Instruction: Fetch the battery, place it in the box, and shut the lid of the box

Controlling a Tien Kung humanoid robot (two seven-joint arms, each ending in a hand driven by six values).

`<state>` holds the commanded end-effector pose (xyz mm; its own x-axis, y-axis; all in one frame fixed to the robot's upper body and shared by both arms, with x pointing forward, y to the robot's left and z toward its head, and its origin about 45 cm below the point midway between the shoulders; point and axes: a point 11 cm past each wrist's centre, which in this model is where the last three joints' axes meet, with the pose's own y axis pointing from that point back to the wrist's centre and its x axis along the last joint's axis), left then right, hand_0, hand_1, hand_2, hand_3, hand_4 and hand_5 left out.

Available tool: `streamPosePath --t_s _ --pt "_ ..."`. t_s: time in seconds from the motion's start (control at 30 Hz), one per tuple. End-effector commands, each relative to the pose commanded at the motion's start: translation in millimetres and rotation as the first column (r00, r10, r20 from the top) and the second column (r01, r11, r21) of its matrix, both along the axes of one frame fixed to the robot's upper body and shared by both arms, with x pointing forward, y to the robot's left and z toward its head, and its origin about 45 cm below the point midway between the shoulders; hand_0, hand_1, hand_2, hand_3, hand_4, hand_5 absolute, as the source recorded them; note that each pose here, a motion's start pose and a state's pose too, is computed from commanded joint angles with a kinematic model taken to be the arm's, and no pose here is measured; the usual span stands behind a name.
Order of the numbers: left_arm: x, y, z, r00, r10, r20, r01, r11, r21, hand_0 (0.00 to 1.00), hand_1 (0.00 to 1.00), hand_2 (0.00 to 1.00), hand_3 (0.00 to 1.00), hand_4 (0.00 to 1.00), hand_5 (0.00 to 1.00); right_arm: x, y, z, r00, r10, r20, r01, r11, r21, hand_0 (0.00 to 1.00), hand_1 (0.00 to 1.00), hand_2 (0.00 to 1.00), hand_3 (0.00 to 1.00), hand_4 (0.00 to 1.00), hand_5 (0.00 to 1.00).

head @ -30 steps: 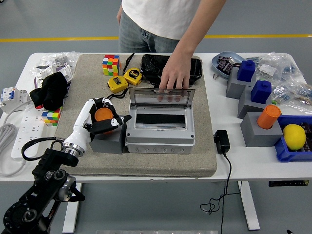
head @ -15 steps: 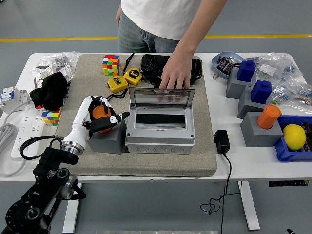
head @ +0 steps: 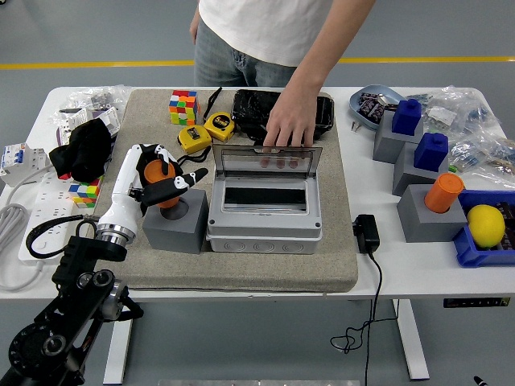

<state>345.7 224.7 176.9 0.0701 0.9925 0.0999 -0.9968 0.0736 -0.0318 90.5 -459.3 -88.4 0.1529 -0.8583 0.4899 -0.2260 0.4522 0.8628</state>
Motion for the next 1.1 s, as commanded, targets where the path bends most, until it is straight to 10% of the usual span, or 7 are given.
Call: streamPosePath --t_s 0.33,0.6,0.9,1.1 --pt "-1.6 -22.3 47.4 0.981 -0.073 0.181 0.041 0.984 0.175 0.037 0.021 0.077 0.091 0.968 0.002 1.0 -1.0 0.7 1.0 0.001 0.001 -0.001 1.0 -0.003 0.759 0.7 0.717 0.76 0.998 0.998" --pt "-22.0 -74.3 84.8 0.894 -0.281 0.351 0.118 0.9 0.42 0.036 0.018 0.076 0.083 0.985 0.002 1.6 -1.4 1.0 1.0 0.004 0.0 -0.004 1.0 -0.004 0.758 0.7 0.717 0.76 0.998 0.998" --pt "-36.6 -119.2 70.2 0.835 -0.45 0.317 0.259 0.83 0.494 0.036 0.015 0.075 0.081 0.998 0.002 2.0 -1.8 1.2 1.0 0.012 -0.004 -0.012 1.0 -0.006 0.759 0.7 0.717 0.76 0.998 0.998" --pt "-45.5 -149.1 50.6 0.773 -0.584 0.25 0.378 0.739 0.557 0.036 0.014 0.073 0.075 0.998 0.002 4.0 -2.8 2.1 1.0 0.018 -0.005 -0.019 1.0 -0.01 0.758 0.7 0.717 0.76 0.998 0.998"
